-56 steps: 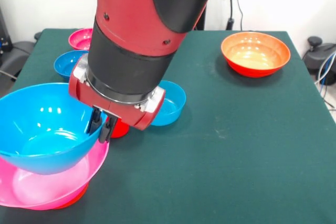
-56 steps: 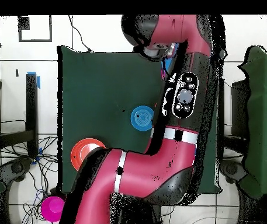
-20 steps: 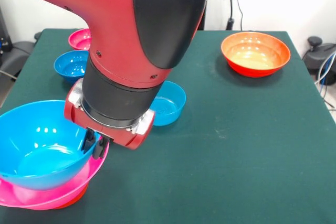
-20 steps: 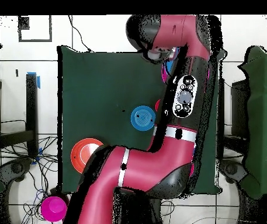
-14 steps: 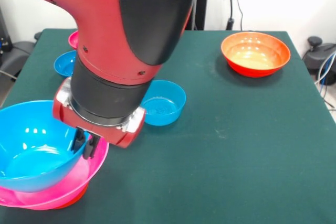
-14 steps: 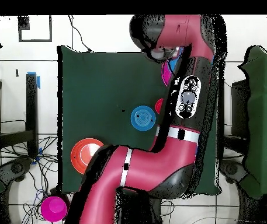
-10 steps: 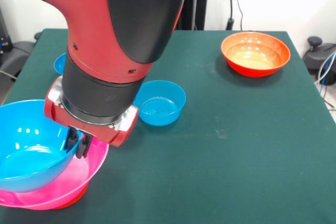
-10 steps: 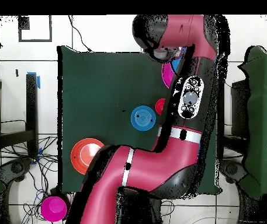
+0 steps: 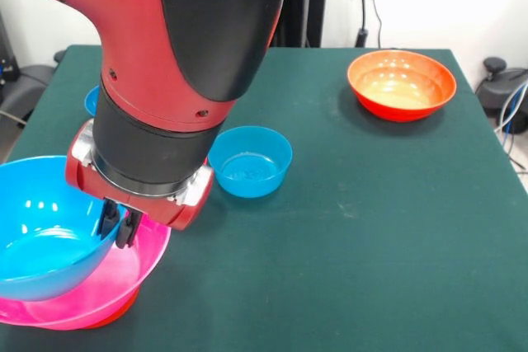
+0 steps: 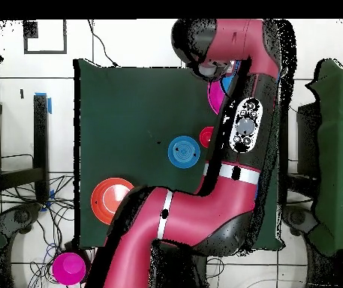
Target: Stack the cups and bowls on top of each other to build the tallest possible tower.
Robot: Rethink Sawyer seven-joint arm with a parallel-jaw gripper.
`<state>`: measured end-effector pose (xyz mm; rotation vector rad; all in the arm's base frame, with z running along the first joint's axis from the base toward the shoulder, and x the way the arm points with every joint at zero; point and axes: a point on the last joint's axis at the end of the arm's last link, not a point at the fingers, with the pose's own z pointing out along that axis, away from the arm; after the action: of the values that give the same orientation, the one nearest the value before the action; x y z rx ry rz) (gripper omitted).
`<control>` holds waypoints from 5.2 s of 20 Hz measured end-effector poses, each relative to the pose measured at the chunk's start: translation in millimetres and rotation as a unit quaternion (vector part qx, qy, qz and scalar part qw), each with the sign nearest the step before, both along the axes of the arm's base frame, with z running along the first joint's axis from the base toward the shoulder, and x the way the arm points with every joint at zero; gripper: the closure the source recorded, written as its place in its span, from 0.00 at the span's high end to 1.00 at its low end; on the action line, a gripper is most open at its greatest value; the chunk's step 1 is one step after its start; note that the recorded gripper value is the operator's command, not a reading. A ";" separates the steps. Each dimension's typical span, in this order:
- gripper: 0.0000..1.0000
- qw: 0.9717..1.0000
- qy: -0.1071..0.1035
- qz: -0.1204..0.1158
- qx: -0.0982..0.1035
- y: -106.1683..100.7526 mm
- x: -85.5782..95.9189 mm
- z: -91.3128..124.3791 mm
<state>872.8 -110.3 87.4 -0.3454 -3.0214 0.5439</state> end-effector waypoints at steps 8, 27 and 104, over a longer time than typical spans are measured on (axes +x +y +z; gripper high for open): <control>0.00 1.000 -0.003 -0.001 0.012 4.3 1.5 3.5; 0.00 1.000 -0.003 0.000 0.011 8.3 3.0 13.2; 1.00 0.999 0.020 0.026 -0.024 88.3 -10.3 107.2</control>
<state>862.5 -22.0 194.6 -0.2555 -2.9903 0.6188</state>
